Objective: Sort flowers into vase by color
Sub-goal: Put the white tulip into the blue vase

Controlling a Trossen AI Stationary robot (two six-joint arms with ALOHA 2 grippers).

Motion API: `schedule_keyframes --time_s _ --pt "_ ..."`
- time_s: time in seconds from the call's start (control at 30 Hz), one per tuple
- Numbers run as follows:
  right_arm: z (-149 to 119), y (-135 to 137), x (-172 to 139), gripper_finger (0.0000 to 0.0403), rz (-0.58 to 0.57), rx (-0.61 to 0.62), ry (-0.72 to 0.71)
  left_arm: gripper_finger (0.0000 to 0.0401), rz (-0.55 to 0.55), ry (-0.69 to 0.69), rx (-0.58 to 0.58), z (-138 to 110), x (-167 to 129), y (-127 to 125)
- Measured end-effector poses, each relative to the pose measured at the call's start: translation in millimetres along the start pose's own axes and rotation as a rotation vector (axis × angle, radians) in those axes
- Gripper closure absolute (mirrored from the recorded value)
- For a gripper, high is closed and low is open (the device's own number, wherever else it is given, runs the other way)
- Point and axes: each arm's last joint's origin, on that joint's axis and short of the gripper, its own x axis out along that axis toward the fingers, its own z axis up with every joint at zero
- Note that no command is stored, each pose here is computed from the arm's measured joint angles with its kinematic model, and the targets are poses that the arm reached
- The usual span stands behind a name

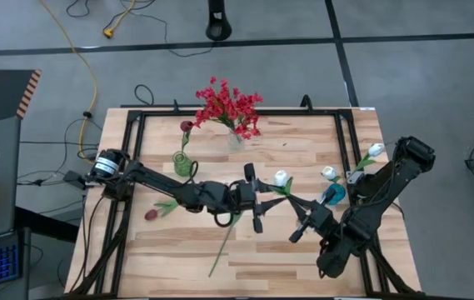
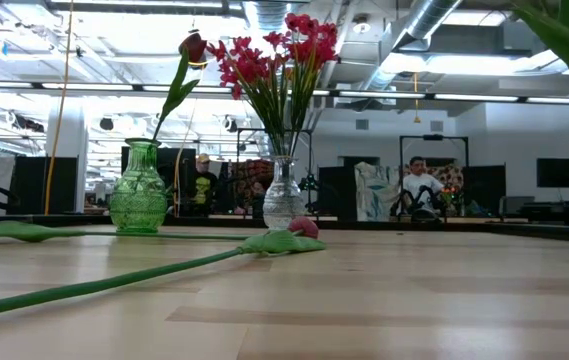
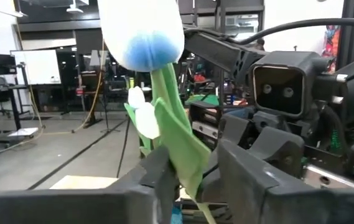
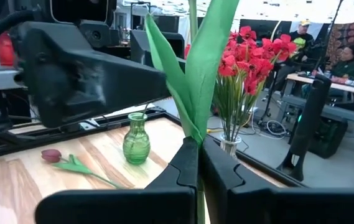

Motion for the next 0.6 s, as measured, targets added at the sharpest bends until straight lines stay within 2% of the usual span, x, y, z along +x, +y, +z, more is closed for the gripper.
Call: schedule_keyframes --time_s 0.23,0.6 --pt "0.2 0.2 2.1 0.037 -0.007 0.006 0.001 0.0349 0.006 0.018 -0.015 -2.2 1.4 3.7" --pt "0.1 0.2 2.4 0.037 -0.008 0.008 0.001 0.0353 -0.001 0.042 -0.014 -5.1 2.7 7.4"
